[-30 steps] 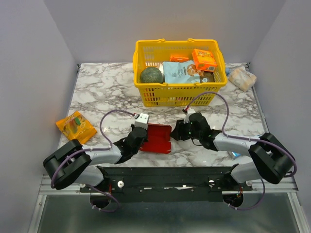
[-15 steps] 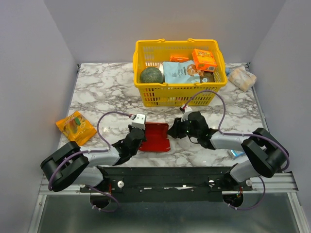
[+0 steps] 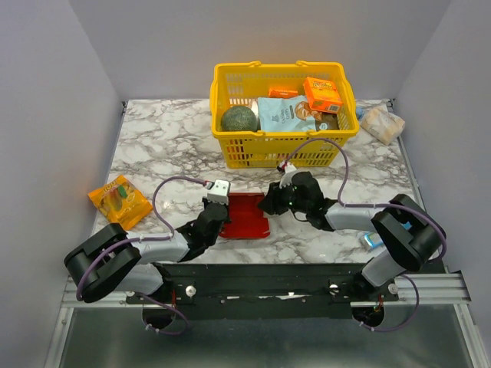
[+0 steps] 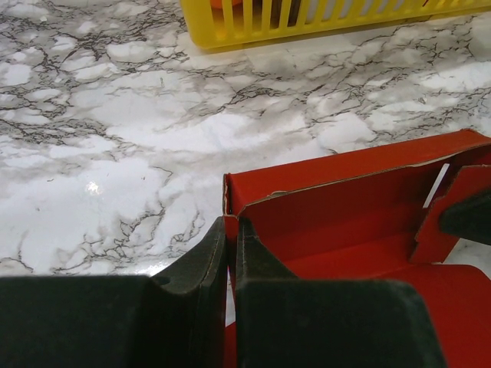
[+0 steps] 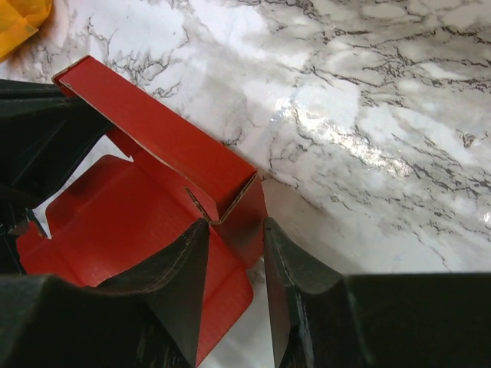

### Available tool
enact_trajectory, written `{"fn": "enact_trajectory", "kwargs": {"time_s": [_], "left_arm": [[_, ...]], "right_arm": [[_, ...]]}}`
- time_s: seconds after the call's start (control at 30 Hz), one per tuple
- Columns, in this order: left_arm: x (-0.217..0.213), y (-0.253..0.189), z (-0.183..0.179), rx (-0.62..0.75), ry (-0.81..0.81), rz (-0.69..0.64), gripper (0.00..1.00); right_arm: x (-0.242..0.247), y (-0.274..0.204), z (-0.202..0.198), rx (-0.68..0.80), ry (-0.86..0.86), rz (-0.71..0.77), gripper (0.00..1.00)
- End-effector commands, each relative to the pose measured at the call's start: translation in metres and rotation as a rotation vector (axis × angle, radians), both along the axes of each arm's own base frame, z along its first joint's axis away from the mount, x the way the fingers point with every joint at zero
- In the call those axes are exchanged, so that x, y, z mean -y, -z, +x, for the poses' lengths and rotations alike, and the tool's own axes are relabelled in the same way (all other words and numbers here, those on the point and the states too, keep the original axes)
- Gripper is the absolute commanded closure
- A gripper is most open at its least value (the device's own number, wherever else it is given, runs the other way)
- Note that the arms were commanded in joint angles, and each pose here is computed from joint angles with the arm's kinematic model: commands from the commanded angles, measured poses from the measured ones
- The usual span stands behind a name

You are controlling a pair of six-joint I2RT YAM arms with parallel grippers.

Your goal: Fold the paper box

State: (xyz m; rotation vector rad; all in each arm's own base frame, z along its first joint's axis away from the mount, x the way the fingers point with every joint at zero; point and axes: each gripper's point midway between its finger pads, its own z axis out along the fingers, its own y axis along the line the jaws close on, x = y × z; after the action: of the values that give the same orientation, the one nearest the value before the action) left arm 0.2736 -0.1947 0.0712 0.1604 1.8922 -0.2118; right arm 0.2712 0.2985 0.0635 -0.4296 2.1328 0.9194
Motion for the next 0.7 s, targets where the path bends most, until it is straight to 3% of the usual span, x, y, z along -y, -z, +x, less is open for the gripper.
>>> {"fn": "enact_trajectory", "kwargs": {"time_s": [0.0,0.37,0.47,0.5,0.67], "left_arm": [[0.002,-0.010,0.000,0.031,-0.006,-0.050,1.00],[0.002,-0.009,0.001,0.031,-0.006,-0.049,1.00],[0.001,-0.009,0.001,0.031,-0.012,-0.048,1.00],[0.001,-0.010,0.000,0.034,-0.012,-0.051,1.00],[0.001,-0.014,-0.001,0.045,-0.010,-0.069,1.00]], "right_arm": [[-0.007,-0.008,0.014,0.053,-0.003,0.009,0.58],[0.004,0.007,0.028,0.041,0.072,-0.091,0.68],[0.011,0.014,0.032,0.026,0.122,-0.137,0.74],[0.014,0.018,0.031,0.013,0.137,-0.154,0.83],[0.026,0.027,0.042,0.011,0.243,-0.258,0.86]]}}
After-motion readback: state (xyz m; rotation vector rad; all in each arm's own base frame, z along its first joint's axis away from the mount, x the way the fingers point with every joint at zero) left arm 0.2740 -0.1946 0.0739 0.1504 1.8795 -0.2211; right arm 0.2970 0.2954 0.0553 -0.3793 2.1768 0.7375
